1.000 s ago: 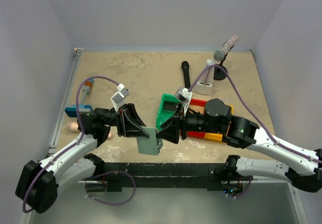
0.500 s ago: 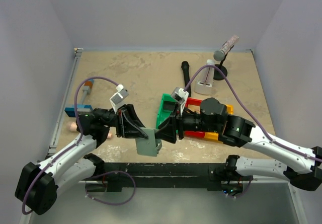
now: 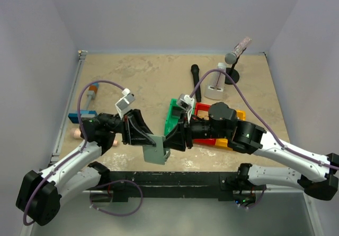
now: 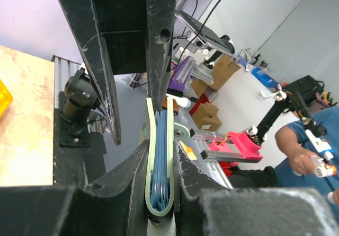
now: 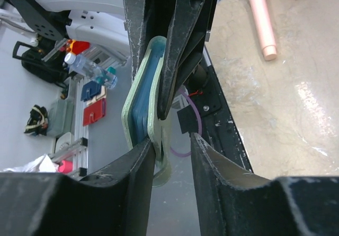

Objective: Take the credit cards out of the card holder
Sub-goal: Open the card holder.

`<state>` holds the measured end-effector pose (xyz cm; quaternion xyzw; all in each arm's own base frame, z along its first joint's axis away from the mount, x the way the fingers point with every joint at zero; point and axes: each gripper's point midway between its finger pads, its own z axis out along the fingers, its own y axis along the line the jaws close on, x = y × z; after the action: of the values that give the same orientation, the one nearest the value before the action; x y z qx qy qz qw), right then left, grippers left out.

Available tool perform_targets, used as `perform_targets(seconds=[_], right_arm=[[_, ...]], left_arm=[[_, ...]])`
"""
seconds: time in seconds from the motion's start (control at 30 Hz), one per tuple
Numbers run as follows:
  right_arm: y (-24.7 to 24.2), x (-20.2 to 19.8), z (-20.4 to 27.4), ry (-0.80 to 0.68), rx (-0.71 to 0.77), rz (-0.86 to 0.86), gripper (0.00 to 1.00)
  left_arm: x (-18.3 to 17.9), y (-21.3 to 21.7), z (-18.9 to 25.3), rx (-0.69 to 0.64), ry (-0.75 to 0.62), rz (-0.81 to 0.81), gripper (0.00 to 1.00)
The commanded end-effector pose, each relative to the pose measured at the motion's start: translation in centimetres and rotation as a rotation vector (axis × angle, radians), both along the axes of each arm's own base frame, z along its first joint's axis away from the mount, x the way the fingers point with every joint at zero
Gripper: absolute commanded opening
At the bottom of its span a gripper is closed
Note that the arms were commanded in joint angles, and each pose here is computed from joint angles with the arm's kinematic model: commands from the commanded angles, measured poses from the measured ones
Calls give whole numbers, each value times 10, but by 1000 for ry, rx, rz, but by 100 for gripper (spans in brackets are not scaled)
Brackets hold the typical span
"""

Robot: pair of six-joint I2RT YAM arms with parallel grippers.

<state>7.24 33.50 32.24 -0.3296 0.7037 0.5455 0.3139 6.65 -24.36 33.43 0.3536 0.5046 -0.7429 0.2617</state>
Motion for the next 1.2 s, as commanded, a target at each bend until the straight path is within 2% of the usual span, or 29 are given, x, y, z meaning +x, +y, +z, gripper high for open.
perform_targets(seconds=[0.0, 0.23, 0.33, 0.43, 0.57, 0.7, 0.83, 0.87, 0.9, 1.0, 1.03, 1.1, 1.17], right_arm=[[10, -7, -2, 0, 1, 66, 36], [14, -9, -6, 15, -18, 84, 38], [16, -7, -5, 14, -18, 81, 31], [14, -6, -3, 6, -15, 72, 19], [7, -5, -2, -15, -23, 56, 0], [-4, -5, 3, -44, -27, 32, 0], [-17, -2, 2, -75, -57, -5, 0], [-21, 1, 1, -88, -69, -22, 0], [-24, 2, 0, -94, -80, -30, 0], [-32, 11, -3, -109, -126, -89, 0], [-34, 15, -4, -112, -143, -110, 0], [-39, 25, -6, -131, -193, -166, 0], [-40, 29, -10, -127, -231, -181, 0]], left_arm=[[3, 4, 49, -230, -228, 120, 0], [11, 1, 45, -204, -231, 166, 0], [11, 0, 45, -199, -233, 165, 0], [12, 0, 42, -195, -228, 169, 1], [18, -2, 36, -170, -219, 193, 18], [27, -3, 28, -126, -212, 265, 32], [64, -1, 12, 2, -122, 503, 55], [72, 2, 10, 19, -105, 564, 86], [79, 7, 8, 34, -82, 633, 100], [99, 28, 2, 45, 45, 835, 100], [99, 32, 2, 30, 12, 859, 100], [99, 37, 0, -7, 50, 885, 100], [97, 30, -5, -4, 43, 833, 98]])
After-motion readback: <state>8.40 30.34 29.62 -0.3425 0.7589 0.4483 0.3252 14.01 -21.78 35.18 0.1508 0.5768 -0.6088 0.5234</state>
